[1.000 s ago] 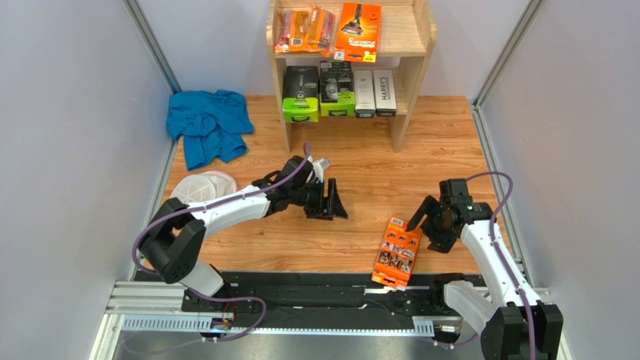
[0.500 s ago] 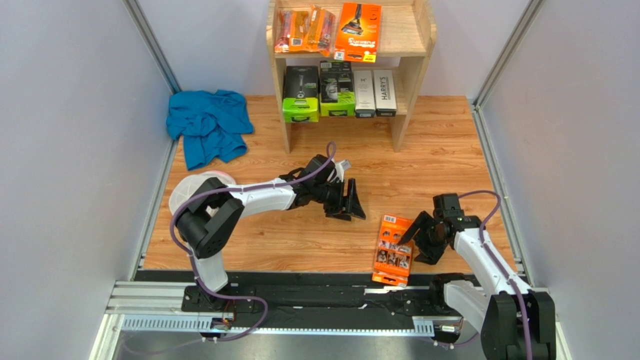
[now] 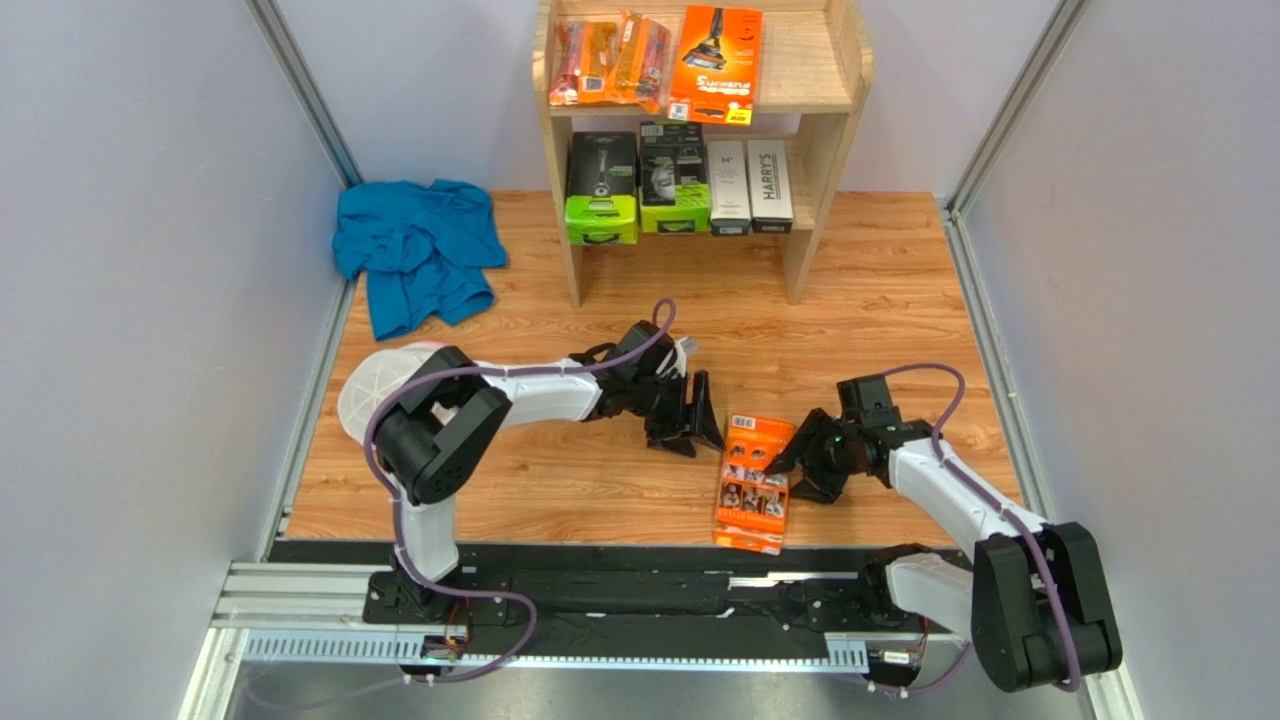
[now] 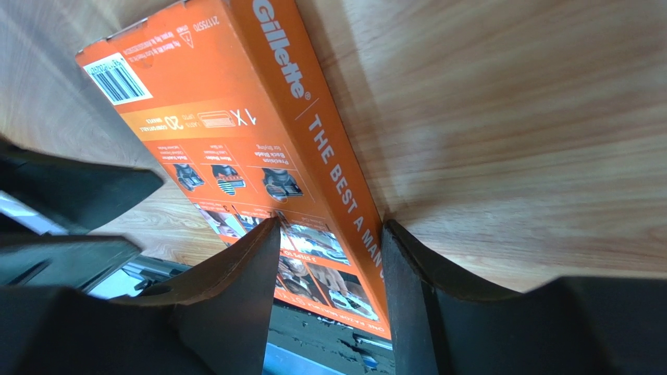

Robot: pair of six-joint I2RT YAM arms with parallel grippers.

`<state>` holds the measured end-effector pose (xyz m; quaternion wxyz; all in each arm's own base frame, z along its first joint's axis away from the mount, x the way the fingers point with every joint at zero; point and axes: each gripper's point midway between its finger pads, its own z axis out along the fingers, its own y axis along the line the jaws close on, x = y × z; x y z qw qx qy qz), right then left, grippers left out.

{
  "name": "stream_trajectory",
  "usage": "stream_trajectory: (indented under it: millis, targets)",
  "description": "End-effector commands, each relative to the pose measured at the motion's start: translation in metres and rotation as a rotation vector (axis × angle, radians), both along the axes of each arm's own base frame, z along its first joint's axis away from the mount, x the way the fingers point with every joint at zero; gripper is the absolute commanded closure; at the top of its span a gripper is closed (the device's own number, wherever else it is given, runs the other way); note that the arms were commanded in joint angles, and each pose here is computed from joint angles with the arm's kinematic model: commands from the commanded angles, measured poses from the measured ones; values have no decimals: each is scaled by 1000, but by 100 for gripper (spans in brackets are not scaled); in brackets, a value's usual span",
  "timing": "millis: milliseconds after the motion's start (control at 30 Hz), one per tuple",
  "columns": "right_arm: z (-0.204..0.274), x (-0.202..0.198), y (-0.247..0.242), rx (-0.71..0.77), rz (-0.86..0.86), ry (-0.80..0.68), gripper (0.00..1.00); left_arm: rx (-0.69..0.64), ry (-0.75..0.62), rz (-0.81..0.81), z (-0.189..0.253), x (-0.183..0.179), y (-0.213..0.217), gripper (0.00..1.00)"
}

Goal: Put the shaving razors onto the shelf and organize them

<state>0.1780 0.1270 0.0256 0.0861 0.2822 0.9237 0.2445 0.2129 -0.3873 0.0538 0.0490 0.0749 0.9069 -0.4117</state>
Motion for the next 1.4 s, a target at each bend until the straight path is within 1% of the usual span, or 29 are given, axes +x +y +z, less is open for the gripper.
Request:
stream_trajectory:
  millis: [0, 133, 267, 333, 433, 467, 533, 600, 633, 667, 733, 767, 833, 1033, 1100, 1200, 1233, 1300, 1333, 1367]
  targets:
    - [1, 15, 4, -28, -10, -49, 49, 67, 100, -16, -26, -9, 0, 30]
    - [4, 20, 17, -14, 31, -71, 49, 86, 121, -50, -39, -15, -9, 31]
    - [8, 25, 35, 5, 79, -99, 49, 47, 106, -62, -42, -17, -23, 31]
    - [10, 28, 45, 12, 112, -116, 50, 34, 126, -77, -49, -23, -26, 32]
    - [14, 33, 62, 43, 150, -155, 50, -89, 67, -66, -41, -18, -40, 33]
    - [13, 32, 65, 61, 146, -153, 51, -124, 70, -41, -36, -17, -43, 33]
    - [19, 35, 74, 110, 154, -189, 55, -216, 22, -13, -25, -12, -45, 33]
    - [19, 33, 74, 124, 141, -197, 62, -271, 33, 22, -17, -12, -48, 33]
    - [26, 36, 76, 141, 139, -233, 66, -323, 19, 10, -10, -12, -51, 34]
    - [28, 37, 76, 148, 133, -248, 74, -338, 32, 11, -8, -13, -53, 35]
    - [35, 37, 74, 153, 125, -290, 82, -346, 34, 1, -7, -15, -54, 36]
    - [39, 38, 74, 156, 122, -307, 92, -346, 28, -3, -7, -15, -53, 36]
    - [42, 38, 73, 170, 113, -337, 99, -352, 17, -2, -6, -15, -52, 36]
    - [82, 43, 71, 222, 91, -497, 100, -394, 28, -43, -5, -20, -55, 36]
    - [99, 44, 70, 237, 87, -564, 100, -386, 41, -47, -9, -22, -54, 37]
    - [105, 46, 62, 212, 56, -593, 100, -340, 45, -76, -15, -27, -50, 39]
    - [103, 45, 61, 202, 55, -583, 100, -275, 50, -87, -26, -30, -43, 39]
    - [98, 44, 60, 185, 58, -561, 100, -222, -6, -99, -19, -24, -42, 39]
    - [97, 44, 60, 181, 63, -557, 100, -129, -1, -134, -31, -31, -29, 39]
    - [96, 44, 61, 184, 67, -551, 100, -108, -24, -147, -26, -30, -26, 38]
